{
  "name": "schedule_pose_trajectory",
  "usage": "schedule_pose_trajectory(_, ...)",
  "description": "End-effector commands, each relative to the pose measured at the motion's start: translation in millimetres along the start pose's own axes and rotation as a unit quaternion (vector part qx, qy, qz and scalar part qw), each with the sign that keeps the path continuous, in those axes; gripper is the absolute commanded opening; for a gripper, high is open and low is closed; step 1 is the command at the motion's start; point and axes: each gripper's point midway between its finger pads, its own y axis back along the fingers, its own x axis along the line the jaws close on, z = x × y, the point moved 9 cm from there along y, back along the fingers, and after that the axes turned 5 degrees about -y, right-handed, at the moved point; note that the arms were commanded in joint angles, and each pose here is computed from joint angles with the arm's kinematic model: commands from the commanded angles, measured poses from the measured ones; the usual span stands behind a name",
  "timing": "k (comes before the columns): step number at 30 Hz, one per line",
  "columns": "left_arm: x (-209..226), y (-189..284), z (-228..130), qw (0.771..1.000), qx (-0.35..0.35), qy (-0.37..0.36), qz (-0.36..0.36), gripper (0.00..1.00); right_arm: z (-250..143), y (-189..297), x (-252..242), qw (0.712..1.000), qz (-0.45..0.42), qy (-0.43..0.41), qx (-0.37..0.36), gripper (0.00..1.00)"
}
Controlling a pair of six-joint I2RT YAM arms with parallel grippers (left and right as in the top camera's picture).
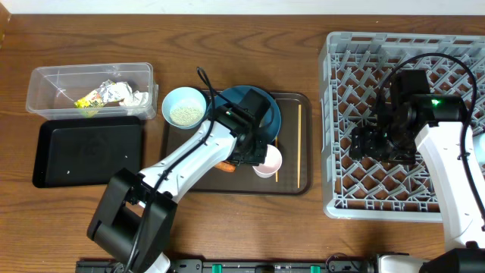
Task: Sort waste into correct bins and load items into the dishwasher rack
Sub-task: 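Grasp the pink cup on the tray with left gripper, then lift the pink cup and pass it to the right gripper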
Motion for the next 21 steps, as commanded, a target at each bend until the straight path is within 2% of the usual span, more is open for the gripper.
schedule_pose_trajectory(1,1.0,-4.5,-4.4,1.0,0.011,0.006,0.001,0.19,-0.4,-2.5,1.9,1.0,-0.006,-0.001,0.003,0.85)
schedule_pose_trajectory(4,1.7,-4.1,-6.3,1.0,0.016,0.008,0.004,0.07,0.1,-2.4,-0.2,1.0,-0.018,-0.001,0.0,0.85)
schedule_pose_trajectory(9,4.1,11.7,-5.9,1.0,0.014,0.015,-0.005,0.06,3.2,-1.1,-12.5,0.996,-0.085,-0.019,-0.018,0.88)
schedule_pose_trajectory(13,8.1,47.9,4.7,0.996,-0.021,0.028,-0.08,0.06,11.9,0.9,-23.2,0.991,-0.105,-0.062,-0.048,0.91)
schedule_pose_trajectory(17,19.8,89.2,18.2,0.975,-0.074,0.046,-0.205,0.05,26.0,1.4,-15.0,0.996,-0.014,-0.037,-0.076,0.97)
schedule_pose_trajectory(20,36.1,115.9,33.4,0.943,-0.117,0.06,-0.307,0.06,38.6,7.0,5.6,0.985,0.125,0.039,-0.109,0.99)
schedule_pose_trajectory(21,42.8,123.6,39.5,0.929,-0.128,0.072,-0.34,0.06,42.6,12.9,18.3,0.966,0.205,0.093,-0.128,0.99)
